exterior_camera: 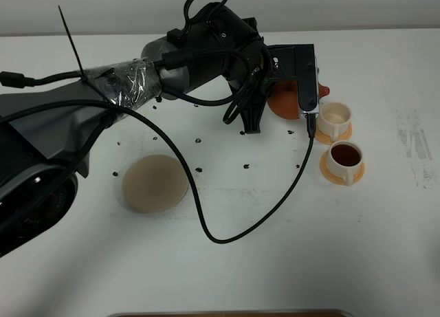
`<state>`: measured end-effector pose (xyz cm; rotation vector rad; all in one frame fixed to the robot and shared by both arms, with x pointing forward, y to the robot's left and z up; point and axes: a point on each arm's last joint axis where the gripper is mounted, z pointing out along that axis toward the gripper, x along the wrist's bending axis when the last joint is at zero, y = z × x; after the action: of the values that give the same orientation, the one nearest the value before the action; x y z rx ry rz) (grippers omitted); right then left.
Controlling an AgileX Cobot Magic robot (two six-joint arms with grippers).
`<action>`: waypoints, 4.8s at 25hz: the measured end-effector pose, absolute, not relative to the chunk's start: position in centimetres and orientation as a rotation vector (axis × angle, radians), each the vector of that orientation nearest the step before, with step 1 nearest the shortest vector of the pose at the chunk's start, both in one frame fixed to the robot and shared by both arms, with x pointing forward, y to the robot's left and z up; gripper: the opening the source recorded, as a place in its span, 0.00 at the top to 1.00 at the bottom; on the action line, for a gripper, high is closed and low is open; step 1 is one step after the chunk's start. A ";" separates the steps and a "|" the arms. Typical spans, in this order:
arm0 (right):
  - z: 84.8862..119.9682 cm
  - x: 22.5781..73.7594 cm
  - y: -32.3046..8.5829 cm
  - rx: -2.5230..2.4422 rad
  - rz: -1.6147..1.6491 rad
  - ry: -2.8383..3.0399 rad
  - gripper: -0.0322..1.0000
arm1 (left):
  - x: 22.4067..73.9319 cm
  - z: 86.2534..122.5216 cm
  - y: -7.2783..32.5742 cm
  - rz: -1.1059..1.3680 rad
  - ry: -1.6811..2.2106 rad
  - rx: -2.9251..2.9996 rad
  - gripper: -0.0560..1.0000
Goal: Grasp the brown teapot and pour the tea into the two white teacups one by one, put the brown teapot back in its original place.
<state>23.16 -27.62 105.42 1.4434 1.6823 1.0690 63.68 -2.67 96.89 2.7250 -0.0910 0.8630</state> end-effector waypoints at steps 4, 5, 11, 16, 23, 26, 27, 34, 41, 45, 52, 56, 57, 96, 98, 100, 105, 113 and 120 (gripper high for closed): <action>105.4 23.2 -27.6 1.443 1.069 1.682 0.75 | 64.1 96.6 -2.8 0.922 -0.141 2.715 0.83; 105.4 23.2 -27.6 1.443 1.069 1.682 0.75 | 64.2 96.4 -2.9 0.938 -0.153 2.706 0.83; 105.4 23.2 -27.6 1.443 1.069 1.682 0.75 | 64.5 95.1 -3.2 0.951 -0.182 2.704 0.83; 105.4 23.2 -27.6 1.443 1.069 1.682 0.75 | 64.7 95.1 -3.3 0.985 -0.207 2.683 0.83; 105.4 23.2 -27.6 1.443 1.069 1.682 0.75 | 64.4 95.3 -4.0 1.030 -0.265 2.657 0.83; 105.4 23.2 -27.6 1.443 1.069 1.682 0.75 | 64.2 95.4 -4.4 1.041 -0.286 2.645 0.83; 105.4 23.2 -27.6 1.443 1.069 1.682 0.75 | 64.1 95.4 -4.4 1.044 -0.291 2.643 0.83; 105.4 23.2 -27.6 1.443 1.069 1.682 0.75 | 64.2 96.2 -4.6 1.041 -0.230 2.643 0.83; 105.4 23.2 -27.6 1.443 1.069 1.682 0.75 | 64.3 95.4 -4.3 1.031 -0.240 2.695 0.83; 105.4 23.2 -27.6 1.443 1.069 1.682 0.75 | 64.4 94.8 -4.4 1.033 -0.260 2.709 0.83; 105.4 23.2 -27.6 1.443 1.069 1.682 0.75 | 64.3 94.7 -4.7 1.092 -0.297 2.719 0.83; 105.4 23.2 -27.6 1.443 1.069 1.682 0.75 | 64.1 94.9 -5.0 1.135 -0.347 2.720 0.83; 105.4 23.2 -27.6 1.443 1.069 1.682 0.75 | 64.0 94.9 -5.1 1.145 -0.363 2.719 0.83; 105.4 23.2 -27.6 1.443 1.069 1.682 0.75 | 63.1 94.7 -7.0 1.394 -0.744 2.697 0.83; 105.4 23.2 -27.6 1.443 1.069 1.682 0.75 | 63.1 94.7 -7.0 1.394 -0.745 2.696 0.83; 105.4 23.2 -27.6 1.443 1.069 1.682 0.75 | 63.1 94.7 -7.0 1.400 -0.753 2.692 0.83; 105.4 23.2 -27.6 1.443 1.069 1.682 0.75 | 63.1 93.9 -7.2 1.401 -0.789 2.698 0.83; 105.4 23.2 -27.6 1.443 1.069 1.682 0.75 | 62.9 93.9 -7.6 1.416 -0.821 2.667 0.83; 105.4 23.2 -27.6 1.443 1.069 1.682 0.75 | 62.8 94.1 -7.8 1.449 -0.868 2.657 0.83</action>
<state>23.16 -27.62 105.42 1.4434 1.6823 1.0690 62.78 -7.78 94.06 2.6568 -0.8676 1.4489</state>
